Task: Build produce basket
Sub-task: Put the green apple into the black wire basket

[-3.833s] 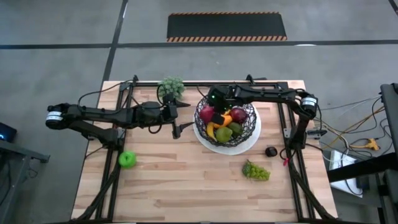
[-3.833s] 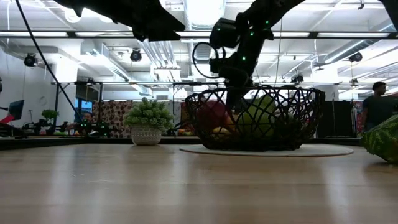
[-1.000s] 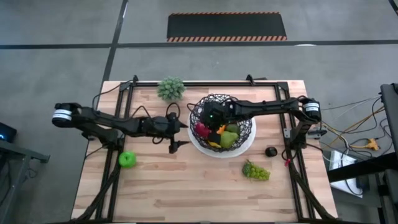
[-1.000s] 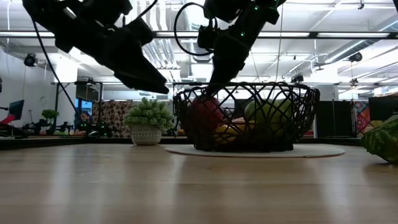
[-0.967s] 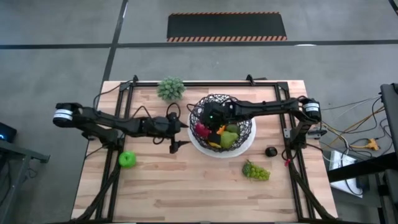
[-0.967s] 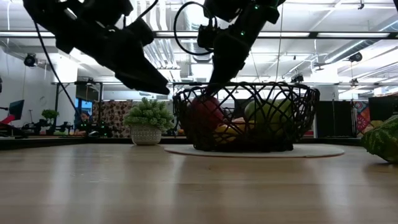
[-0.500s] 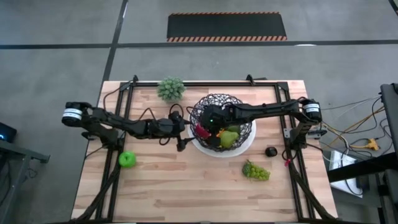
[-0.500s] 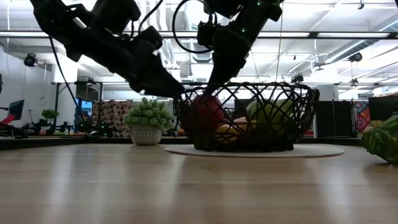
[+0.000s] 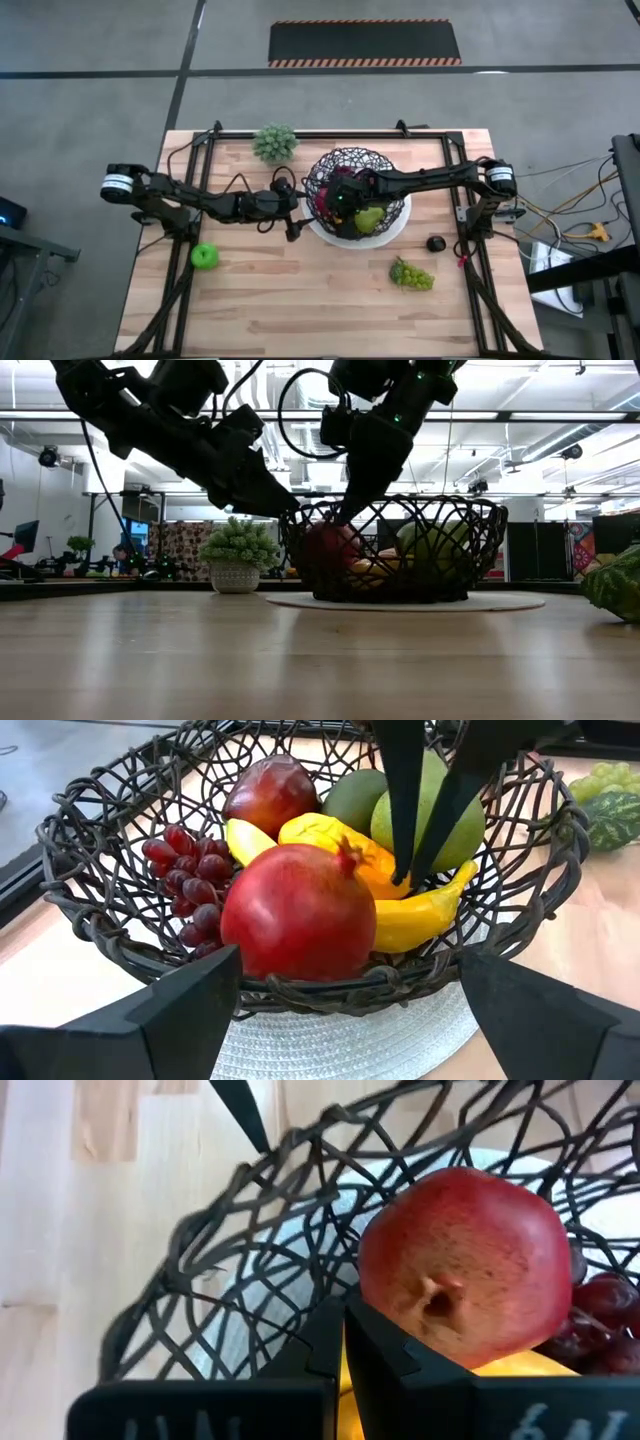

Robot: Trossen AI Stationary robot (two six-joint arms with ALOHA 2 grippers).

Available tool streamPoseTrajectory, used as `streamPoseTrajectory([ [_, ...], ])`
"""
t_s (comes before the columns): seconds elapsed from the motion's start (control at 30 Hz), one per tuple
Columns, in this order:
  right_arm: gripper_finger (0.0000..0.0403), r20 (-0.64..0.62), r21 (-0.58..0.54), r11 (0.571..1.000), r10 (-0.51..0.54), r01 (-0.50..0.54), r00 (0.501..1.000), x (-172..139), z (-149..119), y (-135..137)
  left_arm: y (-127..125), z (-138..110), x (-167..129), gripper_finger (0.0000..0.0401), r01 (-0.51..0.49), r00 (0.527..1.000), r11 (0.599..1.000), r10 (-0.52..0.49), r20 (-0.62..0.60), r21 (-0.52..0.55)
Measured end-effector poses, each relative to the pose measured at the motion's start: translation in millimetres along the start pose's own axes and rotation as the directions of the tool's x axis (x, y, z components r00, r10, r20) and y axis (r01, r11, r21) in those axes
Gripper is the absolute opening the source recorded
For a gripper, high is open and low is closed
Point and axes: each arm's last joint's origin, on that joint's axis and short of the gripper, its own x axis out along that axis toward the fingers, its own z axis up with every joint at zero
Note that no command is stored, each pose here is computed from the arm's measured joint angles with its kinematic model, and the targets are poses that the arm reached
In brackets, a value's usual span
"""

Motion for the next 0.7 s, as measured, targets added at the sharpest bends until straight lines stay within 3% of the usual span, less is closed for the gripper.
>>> streamPoseTrajectory([
  [0.43, 0.0008, 0.035, -0.028, 0.999, -0.030, 0.031, 0.999, -10.1, 7.9, -1.0, 0.0, 0.2, -0.7, 0.0354, 0.001, 1.000, 1.000, -0.001, 0.002, 0.000],
  [0.7, 0.0008, 0.101, -0.034, 0.997, -0.064, 0.068, 0.993, -51.6, 5.4, 5.2, -1.4, 5.0, -10.8, 0.0354, 0.018, 1.000, 1.000, -0.018, 0.000, 0.005],
])
